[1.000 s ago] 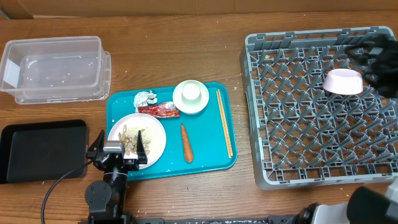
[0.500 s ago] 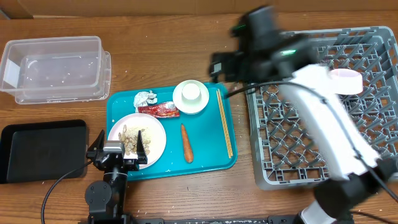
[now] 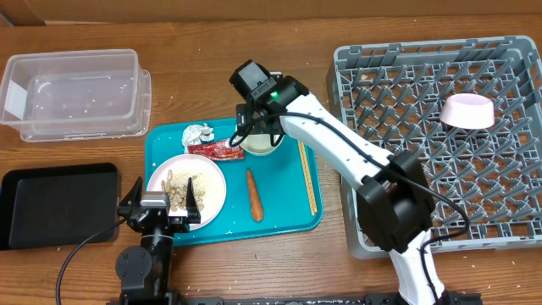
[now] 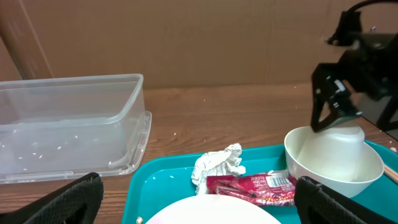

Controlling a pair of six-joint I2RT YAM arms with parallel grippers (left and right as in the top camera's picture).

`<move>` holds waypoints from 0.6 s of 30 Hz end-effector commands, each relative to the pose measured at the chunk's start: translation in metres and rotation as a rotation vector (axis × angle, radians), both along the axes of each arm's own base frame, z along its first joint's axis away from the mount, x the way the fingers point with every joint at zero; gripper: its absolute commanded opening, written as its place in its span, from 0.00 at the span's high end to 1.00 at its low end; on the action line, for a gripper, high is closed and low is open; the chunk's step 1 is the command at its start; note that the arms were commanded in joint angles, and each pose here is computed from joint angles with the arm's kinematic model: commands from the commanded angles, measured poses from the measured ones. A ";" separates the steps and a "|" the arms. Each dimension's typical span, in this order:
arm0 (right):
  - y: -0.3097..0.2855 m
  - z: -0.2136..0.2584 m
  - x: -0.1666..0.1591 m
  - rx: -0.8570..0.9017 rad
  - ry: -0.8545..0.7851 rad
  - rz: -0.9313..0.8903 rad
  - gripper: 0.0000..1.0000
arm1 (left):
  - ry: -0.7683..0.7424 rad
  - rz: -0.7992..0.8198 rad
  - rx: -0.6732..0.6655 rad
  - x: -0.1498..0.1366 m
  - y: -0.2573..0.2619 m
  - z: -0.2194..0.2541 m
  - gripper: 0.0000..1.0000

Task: Sort waste into correct bins and load items into the dishwasher
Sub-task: 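Move the right gripper back to the white cup on the tray, then lift the white cup and place it in the rack's right side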

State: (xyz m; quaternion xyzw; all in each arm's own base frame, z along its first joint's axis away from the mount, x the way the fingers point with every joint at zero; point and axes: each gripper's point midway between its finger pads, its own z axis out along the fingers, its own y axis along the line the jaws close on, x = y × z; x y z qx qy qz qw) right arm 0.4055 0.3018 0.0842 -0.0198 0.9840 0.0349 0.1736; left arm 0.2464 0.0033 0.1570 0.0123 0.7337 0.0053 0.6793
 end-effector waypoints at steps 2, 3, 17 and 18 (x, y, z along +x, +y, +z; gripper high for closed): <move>0.003 -0.005 0.011 0.003 -0.036 -0.022 0.00 | -0.005 -0.005 0.019 0.000 -0.001 0.000 0.00; 0.004 -0.007 0.011 0.003 -0.035 -0.022 0.00 | -0.006 -0.005 0.019 0.000 -0.001 0.000 0.00; 0.019 -0.028 -0.003 0.014 -0.016 0.032 0.15 | -0.005 -0.005 0.019 0.000 -0.001 0.000 0.00; 0.018 -0.028 -0.003 0.011 -0.015 0.031 0.15 | -0.005 -0.005 0.019 0.000 -0.001 0.000 0.00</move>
